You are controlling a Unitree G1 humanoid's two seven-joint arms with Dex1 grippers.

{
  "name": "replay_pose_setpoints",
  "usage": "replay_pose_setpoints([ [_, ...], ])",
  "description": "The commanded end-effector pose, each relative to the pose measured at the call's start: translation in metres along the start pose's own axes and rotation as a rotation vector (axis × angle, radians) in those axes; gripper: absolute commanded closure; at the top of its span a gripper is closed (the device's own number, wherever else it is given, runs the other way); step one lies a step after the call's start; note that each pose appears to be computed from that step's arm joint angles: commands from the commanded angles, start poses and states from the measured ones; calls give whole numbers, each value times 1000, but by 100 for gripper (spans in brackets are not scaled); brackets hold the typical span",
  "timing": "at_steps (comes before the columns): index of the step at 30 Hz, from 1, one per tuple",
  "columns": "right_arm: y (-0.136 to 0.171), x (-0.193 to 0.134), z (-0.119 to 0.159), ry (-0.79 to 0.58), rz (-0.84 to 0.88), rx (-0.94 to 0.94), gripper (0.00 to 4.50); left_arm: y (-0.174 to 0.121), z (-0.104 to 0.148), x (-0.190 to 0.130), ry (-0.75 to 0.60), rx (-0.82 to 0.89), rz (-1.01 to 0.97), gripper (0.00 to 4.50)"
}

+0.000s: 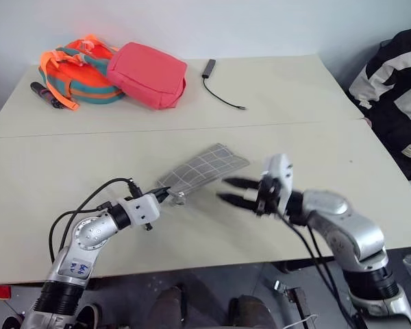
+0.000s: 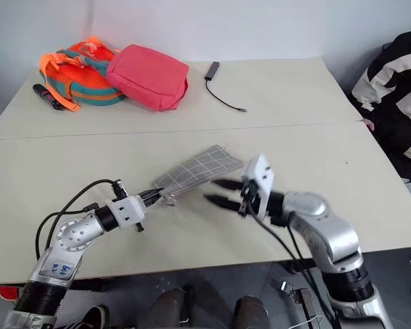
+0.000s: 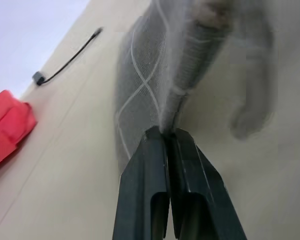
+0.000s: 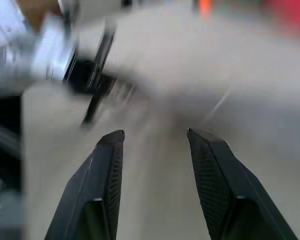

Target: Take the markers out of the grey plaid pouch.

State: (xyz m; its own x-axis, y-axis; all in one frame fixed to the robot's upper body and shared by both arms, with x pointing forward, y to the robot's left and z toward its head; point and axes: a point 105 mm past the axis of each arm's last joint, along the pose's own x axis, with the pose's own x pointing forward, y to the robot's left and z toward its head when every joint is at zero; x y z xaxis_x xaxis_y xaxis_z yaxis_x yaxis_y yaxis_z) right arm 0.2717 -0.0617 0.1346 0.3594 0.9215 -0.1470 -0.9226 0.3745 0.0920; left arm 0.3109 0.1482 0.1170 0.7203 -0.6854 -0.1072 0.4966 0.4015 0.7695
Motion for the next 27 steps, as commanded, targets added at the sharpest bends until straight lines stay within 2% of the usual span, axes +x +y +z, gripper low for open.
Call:
replay_pose_setpoints([
  [1, 8, 12, 1, -30, -17, 11, 243, 6, 15, 4, -33, 108, -6, 450],
  [5, -3, 27, -10, -38, -116, 28, 243, 7, 21, 7, -45, 128, -17, 450],
  [9, 2, 42, 0, -105, -89, 77, 243, 8, 24, 8, -49, 130, -14, 450],
  [14, 14, 58, 0, -123, -72, 97, 243, 8, 28, 10, -53, 127, -8, 450],
  [26, 18, 71, 4, -152, -65, 94, 243, 5, 32, 9, -56, 117, -16, 450],
  [27, 17, 70, 3, -148, -65, 92, 280, 6, 32, 9, -55, 117, -15, 450],
])
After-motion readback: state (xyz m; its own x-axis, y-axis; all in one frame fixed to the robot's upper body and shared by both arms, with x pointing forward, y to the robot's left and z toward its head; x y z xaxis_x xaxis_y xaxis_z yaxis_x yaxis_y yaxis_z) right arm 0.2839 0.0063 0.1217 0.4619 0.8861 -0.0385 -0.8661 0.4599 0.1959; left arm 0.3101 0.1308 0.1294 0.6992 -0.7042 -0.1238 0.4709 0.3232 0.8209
